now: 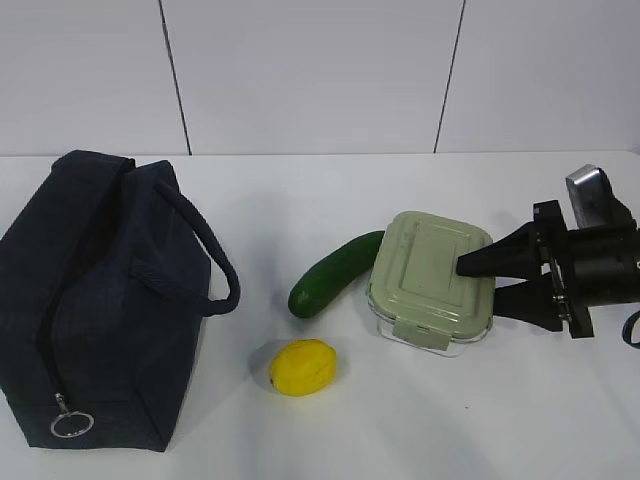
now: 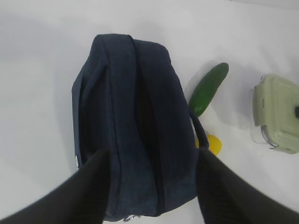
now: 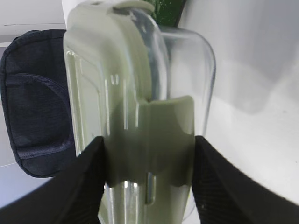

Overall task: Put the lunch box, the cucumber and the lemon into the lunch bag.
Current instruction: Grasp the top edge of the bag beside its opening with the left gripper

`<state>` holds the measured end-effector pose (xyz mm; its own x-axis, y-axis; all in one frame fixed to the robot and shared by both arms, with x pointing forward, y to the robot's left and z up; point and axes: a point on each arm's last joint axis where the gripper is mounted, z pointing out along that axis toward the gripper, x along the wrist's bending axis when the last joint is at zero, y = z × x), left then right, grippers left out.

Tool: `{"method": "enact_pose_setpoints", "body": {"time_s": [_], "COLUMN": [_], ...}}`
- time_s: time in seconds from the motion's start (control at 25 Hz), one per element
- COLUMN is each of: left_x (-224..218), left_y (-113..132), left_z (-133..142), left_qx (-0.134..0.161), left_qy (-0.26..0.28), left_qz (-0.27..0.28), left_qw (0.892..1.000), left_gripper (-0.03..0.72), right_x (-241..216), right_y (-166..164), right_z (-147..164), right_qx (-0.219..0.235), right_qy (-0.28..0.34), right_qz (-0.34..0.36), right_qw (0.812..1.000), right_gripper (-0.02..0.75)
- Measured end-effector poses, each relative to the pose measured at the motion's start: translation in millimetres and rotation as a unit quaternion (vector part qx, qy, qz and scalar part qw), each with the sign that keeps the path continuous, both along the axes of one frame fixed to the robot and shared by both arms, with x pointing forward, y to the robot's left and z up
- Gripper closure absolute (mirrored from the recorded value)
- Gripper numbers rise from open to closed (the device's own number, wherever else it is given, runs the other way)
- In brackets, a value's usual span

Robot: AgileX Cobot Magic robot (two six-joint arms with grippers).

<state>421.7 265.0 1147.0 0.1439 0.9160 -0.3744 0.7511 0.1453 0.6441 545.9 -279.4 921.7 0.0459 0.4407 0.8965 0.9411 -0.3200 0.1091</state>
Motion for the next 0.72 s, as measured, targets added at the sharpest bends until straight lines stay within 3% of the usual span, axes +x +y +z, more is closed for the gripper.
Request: {"method": "enact_pose_setpoints", "body": {"time_s": [0.48, 0.72], "left_x": [65, 87], "left_y": [-4, -8], "left_z": [-49, -75], "left_qx": [-0.01, -0.031], "left_qy": [0.136, 0.183], "left_qz": [-0.011, -0.019], "left_qw": [0.991, 0.982], "left_gripper": [0.255, 0.255], "right_x": [-1, -1], "right_y": [0, 0], "right_z": [7, 13], "right_qx": [-0.002, -0.003], "right_qy": [-0.012, -0.022], "right_qz": [0.0, 0.001], "right_qw": [1.0, 1.0], "right_gripper": [0.323, 0.323]}}
